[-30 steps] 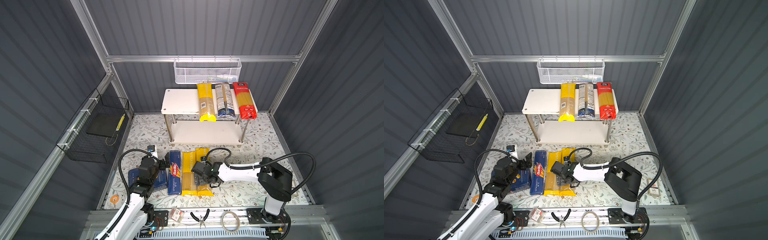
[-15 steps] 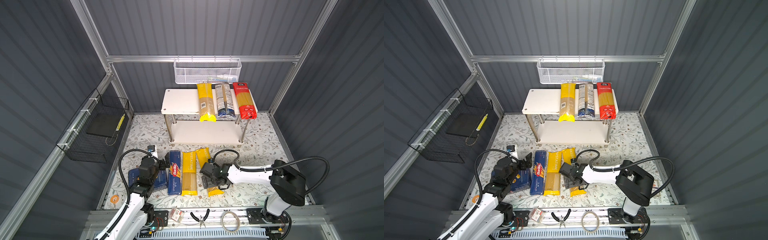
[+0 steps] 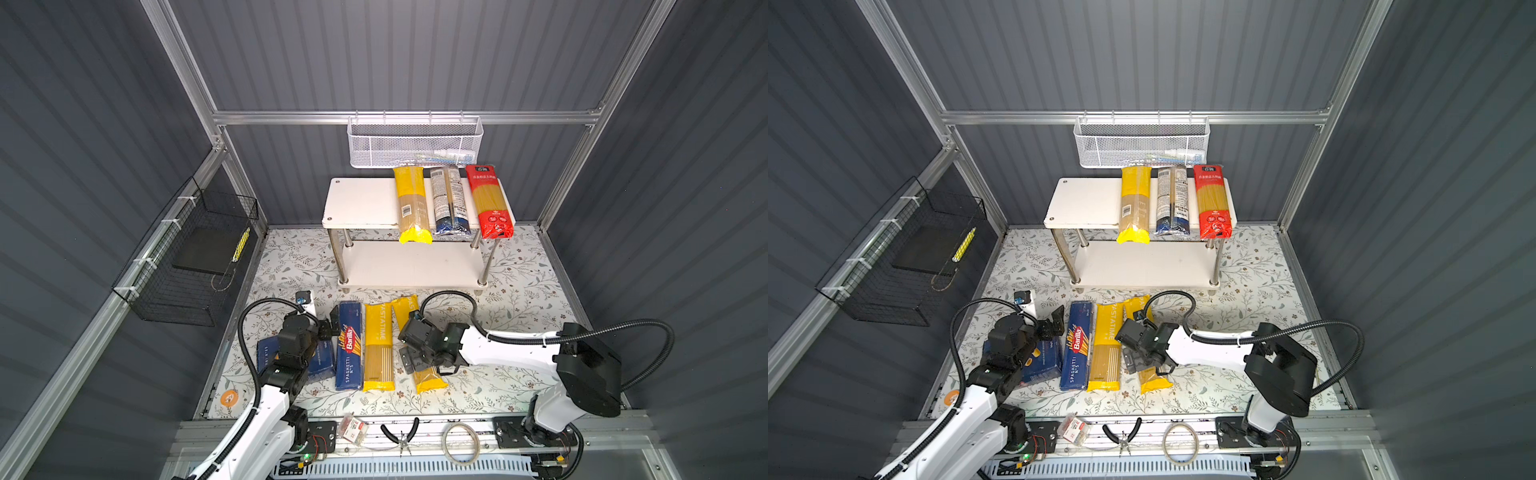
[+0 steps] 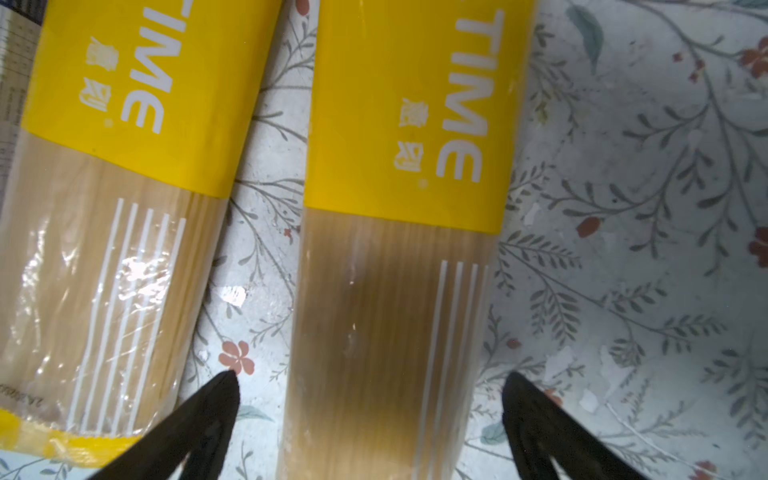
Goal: Place and organize the pasta boxes and bags onto the shelf
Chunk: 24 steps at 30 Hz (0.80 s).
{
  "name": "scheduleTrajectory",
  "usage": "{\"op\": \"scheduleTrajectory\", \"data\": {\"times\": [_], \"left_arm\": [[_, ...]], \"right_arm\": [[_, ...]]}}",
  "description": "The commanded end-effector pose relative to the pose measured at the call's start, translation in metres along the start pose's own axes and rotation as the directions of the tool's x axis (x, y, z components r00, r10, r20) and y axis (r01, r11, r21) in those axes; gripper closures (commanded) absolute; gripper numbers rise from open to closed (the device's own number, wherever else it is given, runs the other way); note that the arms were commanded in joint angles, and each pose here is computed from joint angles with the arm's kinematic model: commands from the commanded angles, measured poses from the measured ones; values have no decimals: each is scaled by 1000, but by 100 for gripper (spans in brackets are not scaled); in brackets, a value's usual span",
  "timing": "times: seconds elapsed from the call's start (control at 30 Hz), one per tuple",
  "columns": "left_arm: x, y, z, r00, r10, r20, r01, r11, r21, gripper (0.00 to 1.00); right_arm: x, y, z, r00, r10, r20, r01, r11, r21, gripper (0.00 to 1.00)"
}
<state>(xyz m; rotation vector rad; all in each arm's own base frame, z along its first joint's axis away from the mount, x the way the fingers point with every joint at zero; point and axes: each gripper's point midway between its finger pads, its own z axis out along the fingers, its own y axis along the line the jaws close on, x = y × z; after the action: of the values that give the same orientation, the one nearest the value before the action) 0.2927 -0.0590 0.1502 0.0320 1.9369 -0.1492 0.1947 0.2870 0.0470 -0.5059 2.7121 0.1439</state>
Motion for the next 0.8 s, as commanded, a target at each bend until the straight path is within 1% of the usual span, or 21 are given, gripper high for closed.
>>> {"op": "scheduleTrajectory", "data": {"times": [0.0, 0.4, 0.5, 0.63, 0.77], "left_arm": [[-5, -2, 0, 1000, -1, 12, 1, 1000, 9, 1], [-5, -4, 0, 1000, 4, 13, -4, 1000, 19, 1], [-6, -4, 0, 1000, 3, 14, -4, 1000, 21, 1], [-6, -3, -1, 1000, 3, 13, -3, 1000, 18, 1], [-5, -4, 0, 1000, 4, 13, -4, 1000, 18, 1]], "right_arm": [[9, -8, 8, 998, -32, -45, 35, 998, 61, 1], [20, -18, 23, 994, -40, -105, 54, 990, 132, 1], [25, -19, 27, 993, -35, -116, 50, 990, 134, 1], [27, -9, 32, 993, -25, -119, 35, 996, 82, 1], [30, -11, 35, 992, -24, -127, 37, 995, 95, 1]]}}
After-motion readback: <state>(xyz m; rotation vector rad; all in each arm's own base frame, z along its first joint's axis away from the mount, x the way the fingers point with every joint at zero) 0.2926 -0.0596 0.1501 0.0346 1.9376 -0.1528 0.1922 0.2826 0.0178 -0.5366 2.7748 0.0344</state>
